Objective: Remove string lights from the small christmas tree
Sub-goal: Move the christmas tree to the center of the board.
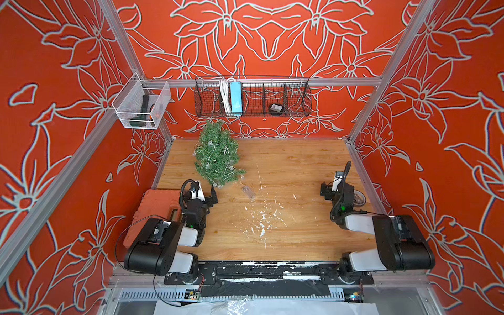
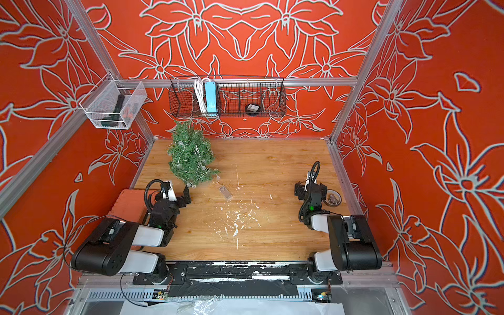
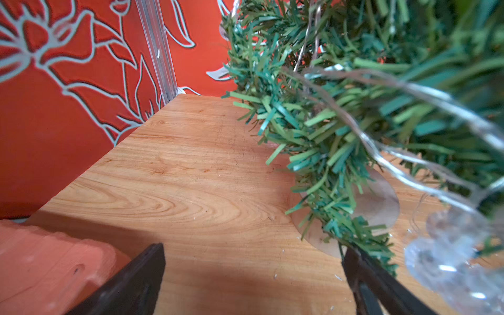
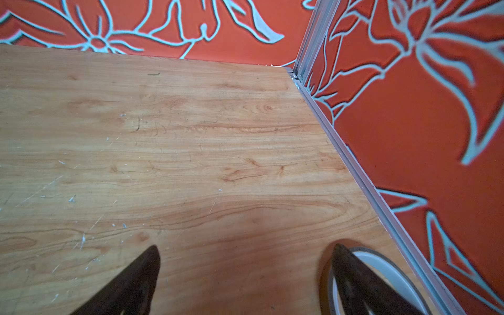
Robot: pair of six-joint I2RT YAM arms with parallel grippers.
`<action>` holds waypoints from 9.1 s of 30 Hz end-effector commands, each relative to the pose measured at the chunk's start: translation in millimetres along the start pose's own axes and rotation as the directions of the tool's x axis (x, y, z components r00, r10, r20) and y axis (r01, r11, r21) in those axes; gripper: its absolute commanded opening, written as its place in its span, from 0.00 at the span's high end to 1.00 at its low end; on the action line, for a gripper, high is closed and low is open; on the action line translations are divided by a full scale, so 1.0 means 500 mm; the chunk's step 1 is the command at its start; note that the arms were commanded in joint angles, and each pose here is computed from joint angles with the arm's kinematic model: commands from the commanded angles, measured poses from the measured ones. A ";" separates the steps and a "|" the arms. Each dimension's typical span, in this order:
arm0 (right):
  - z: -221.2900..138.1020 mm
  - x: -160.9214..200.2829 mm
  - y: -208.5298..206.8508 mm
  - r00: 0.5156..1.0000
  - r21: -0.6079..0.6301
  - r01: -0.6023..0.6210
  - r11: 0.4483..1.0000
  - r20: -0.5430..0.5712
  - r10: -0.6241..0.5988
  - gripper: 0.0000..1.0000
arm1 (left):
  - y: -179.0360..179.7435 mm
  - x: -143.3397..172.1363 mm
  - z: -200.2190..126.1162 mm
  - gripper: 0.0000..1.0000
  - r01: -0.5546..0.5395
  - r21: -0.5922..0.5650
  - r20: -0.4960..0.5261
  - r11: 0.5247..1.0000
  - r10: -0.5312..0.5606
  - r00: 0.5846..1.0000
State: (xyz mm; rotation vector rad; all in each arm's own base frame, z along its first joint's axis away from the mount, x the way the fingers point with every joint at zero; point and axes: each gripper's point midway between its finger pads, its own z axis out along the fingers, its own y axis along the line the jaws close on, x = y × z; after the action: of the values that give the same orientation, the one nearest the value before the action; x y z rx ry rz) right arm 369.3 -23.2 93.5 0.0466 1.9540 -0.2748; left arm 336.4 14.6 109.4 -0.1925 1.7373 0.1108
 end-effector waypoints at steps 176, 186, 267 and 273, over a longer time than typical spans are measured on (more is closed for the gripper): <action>-0.127 -0.227 0.227 0.818 -0.505 -0.574 0.645 -0.308 0.486 0.06 | -0.382 -0.117 0.177 0.46 0.832 0.390 -0.656 0.394 -0.515 0.552; -0.165 -0.286 0.465 0.849 -0.771 -0.521 0.367 -0.423 0.317 0.11 | -0.386 -0.106 0.162 0.47 0.858 0.385 -0.685 0.340 -0.517 0.513; -0.348 -0.195 0.309 0.897 -0.644 -0.442 0.625 -0.311 0.314 0.22 | -0.251 -0.252 -0.010 0.01 0.797 0.307 -0.423 0.520 -0.675 0.604; -0.409 -0.241 0.397 0.958 -0.831 -0.286 0.477 -0.247 0.143 0.28 | -0.236 -0.297 -0.046 0.01 0.845 0.389 -0.468 0.367 -0.712 0.524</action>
State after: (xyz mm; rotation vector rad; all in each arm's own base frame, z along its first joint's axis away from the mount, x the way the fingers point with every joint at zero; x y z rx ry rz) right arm 272.6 195.5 229.9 -0.1257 2.0402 0.8843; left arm 365.3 -93.9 268.4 -0.5677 1.6172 -1.1342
